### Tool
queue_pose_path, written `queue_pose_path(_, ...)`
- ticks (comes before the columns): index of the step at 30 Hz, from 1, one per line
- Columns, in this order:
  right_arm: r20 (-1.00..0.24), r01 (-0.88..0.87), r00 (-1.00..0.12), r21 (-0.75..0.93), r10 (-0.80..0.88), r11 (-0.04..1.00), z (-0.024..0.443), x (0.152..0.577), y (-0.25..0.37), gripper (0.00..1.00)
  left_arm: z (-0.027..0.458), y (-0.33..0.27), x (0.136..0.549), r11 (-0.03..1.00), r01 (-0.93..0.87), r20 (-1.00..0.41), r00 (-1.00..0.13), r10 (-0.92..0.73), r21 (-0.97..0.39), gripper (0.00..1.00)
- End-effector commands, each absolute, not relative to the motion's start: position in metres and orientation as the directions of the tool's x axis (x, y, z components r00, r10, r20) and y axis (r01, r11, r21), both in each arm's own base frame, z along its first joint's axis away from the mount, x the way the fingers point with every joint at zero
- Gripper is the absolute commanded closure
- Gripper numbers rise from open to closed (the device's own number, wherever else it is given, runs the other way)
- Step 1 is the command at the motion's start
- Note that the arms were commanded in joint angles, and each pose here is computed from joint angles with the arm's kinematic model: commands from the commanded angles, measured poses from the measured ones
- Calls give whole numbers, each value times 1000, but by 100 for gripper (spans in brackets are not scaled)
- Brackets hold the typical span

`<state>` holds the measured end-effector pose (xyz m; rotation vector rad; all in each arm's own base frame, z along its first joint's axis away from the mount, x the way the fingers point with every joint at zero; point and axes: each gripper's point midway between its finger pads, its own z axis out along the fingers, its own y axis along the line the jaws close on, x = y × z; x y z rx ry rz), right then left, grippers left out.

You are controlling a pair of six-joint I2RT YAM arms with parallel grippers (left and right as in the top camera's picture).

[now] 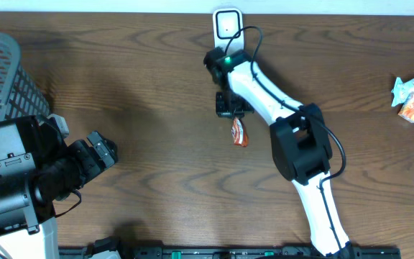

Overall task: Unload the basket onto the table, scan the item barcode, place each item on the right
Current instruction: 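Lower the wrapper onto the table and open the right gripper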

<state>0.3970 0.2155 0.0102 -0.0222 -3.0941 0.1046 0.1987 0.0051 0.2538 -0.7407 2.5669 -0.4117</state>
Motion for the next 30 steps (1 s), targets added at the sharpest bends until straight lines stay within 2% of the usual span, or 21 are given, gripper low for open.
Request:
queue_pose_path(1, 77, -143, -982, 308, -174, 941, 42, 401, 262, 99, 256, 3, 199, 811, -425, -323, -763, -560, -403, 2)
queue_pose_path(2, 62, -175, -971, 460, -229, 870, 58, 403, 277, 99, 256, 3, 199, 811, -425, -323, -763, -560, -403, 2)
queue_pose_path(3, 53, -180, -968, 543, -247, 820, 67, 404, 282, 99, 256, 3, 199, 811, -425, -323, -763, -560, -403, 2)
queue_pose_path(7, 24, -168, -960, 748, -278, 643, 84, 409, 283, 99, 256, 3, 199, 811, -425, -323, -763, -560, -403, 2)
queue_pose_path(11, 25, -120, -959, 865, -281, 486, 78, 403, 274, 99, 256, 3, 199, 811, -425, -323, -763, -560, -403, 2)
queue_pose_path(16, 80, 9, -979, 936, -188, 352, 44, 401, 251, 99, 256, 3, 199, 811, -425, -323, -763, -560, -403, 2)
queue_pose_path(19, 122, 78, -987, 929, -101, 361, 17, 404, 223, 99, 256, 3, 199, 811, -425, -323, -763, -560, -403, 2)
queue_pose_path(20, 140, 102, -988, 915, -71, 389, 9, 406, 212, 96, 256, 3, 199, 811, -425, -323, -763, -560, -403, 2)
queue_pose_path(21, 153, 119, -987, 898, -48, 423, 2, 407, 201, 90, 256, 3, 199, 811, -425, -323, -763, -560, -403, 2)
queue_pose_path(24, 193, 175, -981, 823, 24, 541, -12, 412, 164, 60, 256, 3, 199, 811, -425, -323, -763, -560, -403, 2)
queue_pose_path(25, 195, 179, -980, 799, 34, 574, -14, 413, 154, 56, 256, 3, 199, 811, -425, -323, -763, -560, -403, 2)
queue_pose_path(30, 214, 182, -975, 636, 54, 750, 4, 421, 104, 55, 256, 3, 199, 811, -425, -323, -763, -560, -403, 2)
